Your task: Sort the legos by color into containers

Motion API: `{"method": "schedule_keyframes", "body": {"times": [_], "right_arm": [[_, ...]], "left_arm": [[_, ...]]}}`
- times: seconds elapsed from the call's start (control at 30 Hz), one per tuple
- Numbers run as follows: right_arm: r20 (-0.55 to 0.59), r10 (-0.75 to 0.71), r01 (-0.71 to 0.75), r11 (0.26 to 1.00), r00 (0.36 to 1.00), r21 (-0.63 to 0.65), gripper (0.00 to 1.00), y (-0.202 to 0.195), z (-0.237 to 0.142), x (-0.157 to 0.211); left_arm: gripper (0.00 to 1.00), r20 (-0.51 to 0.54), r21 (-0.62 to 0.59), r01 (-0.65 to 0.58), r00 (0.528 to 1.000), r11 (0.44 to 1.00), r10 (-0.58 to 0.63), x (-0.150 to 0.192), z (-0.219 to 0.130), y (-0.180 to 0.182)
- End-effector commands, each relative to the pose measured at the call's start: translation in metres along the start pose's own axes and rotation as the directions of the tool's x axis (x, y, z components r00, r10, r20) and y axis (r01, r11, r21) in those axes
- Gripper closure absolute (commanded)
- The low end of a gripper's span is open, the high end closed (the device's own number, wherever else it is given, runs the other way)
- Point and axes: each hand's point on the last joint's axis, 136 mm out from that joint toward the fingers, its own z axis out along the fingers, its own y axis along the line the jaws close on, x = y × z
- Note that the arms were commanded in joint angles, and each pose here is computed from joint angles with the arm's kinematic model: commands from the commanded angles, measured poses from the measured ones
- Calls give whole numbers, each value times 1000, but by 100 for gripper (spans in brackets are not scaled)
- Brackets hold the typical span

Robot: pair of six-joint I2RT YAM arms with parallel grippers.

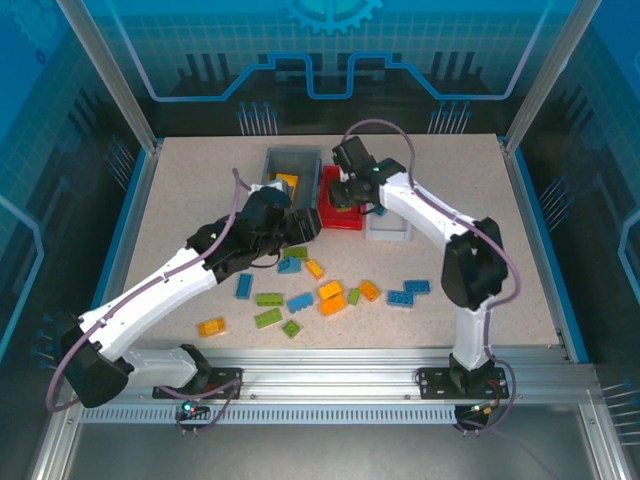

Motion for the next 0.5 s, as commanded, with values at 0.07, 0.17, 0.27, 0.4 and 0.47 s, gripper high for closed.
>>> {"method": "schedule_keyframes", "body": {"times": [0.07,0.17,0.27,0.4,0.47], "right_arm": [[-74,168,-169,986,983,-8,70,-19,46,-11],[-89,212,-216,976,973,-26,69,-24,64,-16],[-114,231,-239,969,966,-57,68,-24,80,-19],[-147,238,-248,967,960,-54,59,-26,94,-18],[-142,241,-250,967,960,-47,52,-27,91,-18]], "left_arm": [[34,33,-23,3,999,1000,-3,-26,10,12],[34,29,-37,27,999,999,-26,-30,14,23],[34,22,-55,46,999,997,-45,-29,15,35],[35,4,-105,79,997,991,-79,-20,12,53],[36,-10,-147,104,994,984,-107,-11,7,65]]}}
